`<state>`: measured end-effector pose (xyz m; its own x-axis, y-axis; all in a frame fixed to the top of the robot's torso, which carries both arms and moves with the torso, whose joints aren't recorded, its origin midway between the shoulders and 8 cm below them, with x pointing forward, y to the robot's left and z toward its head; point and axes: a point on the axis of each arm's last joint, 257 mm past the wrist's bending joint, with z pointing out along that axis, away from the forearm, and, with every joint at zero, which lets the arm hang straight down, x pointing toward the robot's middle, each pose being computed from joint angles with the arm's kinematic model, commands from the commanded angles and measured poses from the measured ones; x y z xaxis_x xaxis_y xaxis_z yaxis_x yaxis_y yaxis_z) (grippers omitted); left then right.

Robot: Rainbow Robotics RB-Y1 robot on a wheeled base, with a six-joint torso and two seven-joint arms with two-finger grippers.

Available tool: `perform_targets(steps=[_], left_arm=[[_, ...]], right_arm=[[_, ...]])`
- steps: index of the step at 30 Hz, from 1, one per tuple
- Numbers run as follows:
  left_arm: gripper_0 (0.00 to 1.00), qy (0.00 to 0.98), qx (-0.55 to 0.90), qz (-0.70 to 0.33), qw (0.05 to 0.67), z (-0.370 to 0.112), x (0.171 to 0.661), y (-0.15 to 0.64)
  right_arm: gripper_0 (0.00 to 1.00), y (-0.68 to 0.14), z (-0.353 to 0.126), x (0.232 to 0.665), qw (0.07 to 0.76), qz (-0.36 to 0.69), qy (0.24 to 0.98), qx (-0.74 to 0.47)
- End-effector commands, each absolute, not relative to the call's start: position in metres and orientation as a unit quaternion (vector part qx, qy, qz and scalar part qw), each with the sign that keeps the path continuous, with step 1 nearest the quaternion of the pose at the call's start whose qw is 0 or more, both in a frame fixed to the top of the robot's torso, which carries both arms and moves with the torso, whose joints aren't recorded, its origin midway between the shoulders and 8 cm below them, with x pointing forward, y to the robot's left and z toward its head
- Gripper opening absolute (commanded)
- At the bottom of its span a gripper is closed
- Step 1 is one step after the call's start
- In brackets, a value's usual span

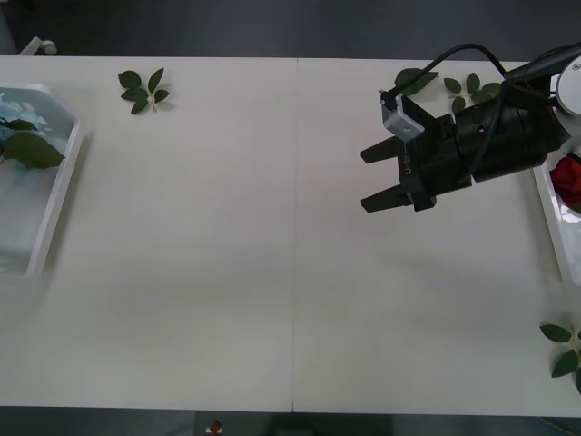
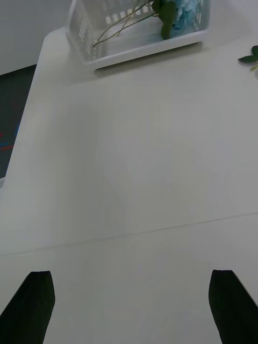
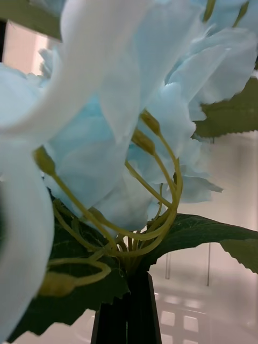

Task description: Put the red flowers into the right box and the blue flowers into the left box

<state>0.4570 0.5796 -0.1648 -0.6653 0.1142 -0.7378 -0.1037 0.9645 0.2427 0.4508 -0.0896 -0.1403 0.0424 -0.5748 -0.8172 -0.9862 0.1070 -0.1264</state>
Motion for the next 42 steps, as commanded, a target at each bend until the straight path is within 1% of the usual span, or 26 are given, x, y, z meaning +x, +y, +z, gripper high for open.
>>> perform_targets(steps=[1,8,9,10,11,12,15,18,21,25,27,30,33,39,42], left_arm=[[0.0,0.893,0.012,0.145,0.426,-0.168,0.469,0.588],[0.01,0.892,-0.001,0.138,0.43,-0.182,0.469,0.596],[0.02,0.892,-0.001,0.137,0.43,-0.182,0.469,0.596],[0.05,0.893,-0.001,0.136,0.429,-0.183,0.468,0.596],[0.09,0.894,-0.002,0.135,0.428,-0.184,0.468,0.596],[0.17,0.893,-0.003,0.134,0.429,-0.183,0.468,0.596],[0.48,0.894,-0.004,0.127,0.429,-0.185,0.467,0.594],[0.64,0.897,-0.013,0.1,0.43,-0.183,0.466,0.586],[0.73,0.908,-0.001,0.065,0.414,-0.178,0.458,0.57],[0.76,0.917,0.031,0.014,0.398,-0.162,0.448,0.537],[0.76,0.919,0.063,-0.04,0.388,-0.152,0.441,0.499],[0.76,0.907,0.096,-0.129,0.389,-0.135,0.434,0.448],[0.76,0.888,0.137,-0.193,0.393,-0.118,0.434,0.4],[0.77,0.86,0.192,-0.273,0.385,-0.105,0.439,0.325],[0.77,0.843,0.238,-0.292,0.384,-0.102,0.439,0.287]], right_arm=[[0.83,-0.082,-0.127,0.452,0.396,0.267,0.625,-0.618],[0.83,-0.082,-0.127,0.452,0.396,0.267,0.625,-0.618],[0.83,-0.082,-0.127,0.452,0.396,0.267,0.625,-0.618],[0.83,-0.082,-0.127,0.452,0.396,0.267,0.625,-0.618],[0.83,-0.082,-0.127,0.452,0.396,0.267,0.625,-0.618],[0.83,-0.082,-0.127,0.452,0.396,0.267,0.625,-0.618],[0.83,-0.082,-0.127,0.452,0.396,0.267,0.625,-0.618],[0.83,-0.082,-0.127,0.452,0.396,0.267,0.625,-0.618],[0.83,-0.082,-0.127,0.452,0.396,0.267,0.625,-0.618],[0.83,-0.082,-0.127,0.452,0.396,0.267,0.625,-0.618],[0.83,-0.082,-0.127,0.452,0.396,0.267,0.625,-0.618],[0.83,-0.082,-0.127,0.452,0.396,0.267,0.625,-0.618],[0.83,-0.082,-0.127,0.452,0.396,0.267,0.625,-0.618],[0.83,-0.082,-0.127,0.452,0.396,0.267,0.625,-0.618],[0.83,-0.082,-0.127,0.452,0.396,0.267,0.625,-0.618]])
